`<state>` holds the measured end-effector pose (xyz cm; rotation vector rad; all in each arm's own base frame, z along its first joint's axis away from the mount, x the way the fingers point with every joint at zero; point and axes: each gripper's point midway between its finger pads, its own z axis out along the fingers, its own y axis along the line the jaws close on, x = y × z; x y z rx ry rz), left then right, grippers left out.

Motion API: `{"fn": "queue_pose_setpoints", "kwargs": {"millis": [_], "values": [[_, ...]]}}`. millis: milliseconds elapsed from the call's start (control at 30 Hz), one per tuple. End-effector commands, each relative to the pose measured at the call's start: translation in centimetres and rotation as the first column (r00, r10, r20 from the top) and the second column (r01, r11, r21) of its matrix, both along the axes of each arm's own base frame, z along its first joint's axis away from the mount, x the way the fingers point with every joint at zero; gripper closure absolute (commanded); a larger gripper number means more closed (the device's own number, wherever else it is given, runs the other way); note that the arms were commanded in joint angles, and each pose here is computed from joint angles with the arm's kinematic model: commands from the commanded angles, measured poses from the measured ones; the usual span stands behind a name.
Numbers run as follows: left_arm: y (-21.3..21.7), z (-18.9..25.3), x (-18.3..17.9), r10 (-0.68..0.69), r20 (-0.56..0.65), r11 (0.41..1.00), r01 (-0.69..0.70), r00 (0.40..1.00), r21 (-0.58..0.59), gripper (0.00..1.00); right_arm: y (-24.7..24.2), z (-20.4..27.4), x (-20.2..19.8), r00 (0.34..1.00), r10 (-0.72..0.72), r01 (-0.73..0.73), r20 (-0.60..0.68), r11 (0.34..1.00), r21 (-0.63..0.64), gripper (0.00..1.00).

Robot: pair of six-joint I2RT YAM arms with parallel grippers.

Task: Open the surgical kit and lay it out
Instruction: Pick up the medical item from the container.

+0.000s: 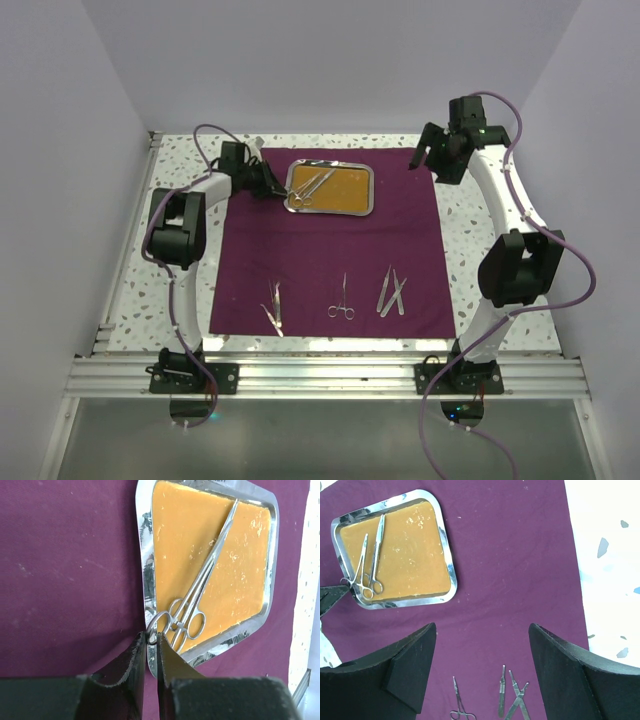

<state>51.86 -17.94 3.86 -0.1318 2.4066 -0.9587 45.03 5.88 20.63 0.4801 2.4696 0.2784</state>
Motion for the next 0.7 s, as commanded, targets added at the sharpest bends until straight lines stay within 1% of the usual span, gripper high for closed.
{"fn": "queue_pose_setpoints", "kwargs": {"millis": [0, 233, 400, 600, 667], "values": [[1.9, 2.7, 2.3, 0.046, 0.084, 0.998, -0.05, 0.995, 0.048, 1.0, 0.2, 1.6, 0.3, 0.999, 0.025, -0.025, 0.037, 1.0, 0.002, 0.21], [3.8, 3.9, 3.0, 0.093, 0.107, 0.993, -0.1, 0.99, 0.068, 1.0, 0.3, 1.6, 0.1, 0.999, 0.03, -0.03, 0.038, 0.999, 0.013, 0.21], [3.8, 5.7, 2.9, 0.096, 0.13, 0.993, -0.103, 0.987, 0.052, 1.0, 0.5, 1.6, -0.1, 0.999, 0.034, -0.035, 0.039, 0.999, 0.023, 0.21], [3.2, 9.7, 2.6, 0.099, 0.192, 0.995, -0.099, 0.976, -0.01, 1.0, 1.0, 2.0, 0.0, 0.998, 0.04, -0.042, 0.048, 0.998, 0.049, 0.22], [3.1, 11.8, 2.4, 0.1, 0.221, 0.995, -0.096, 0.97, -0.031, 1.0, 1.1, 2.2, 0.1, 0.998, 0.038, -0.041, 0.054, 0.997, 0.059, 0.22]]}}
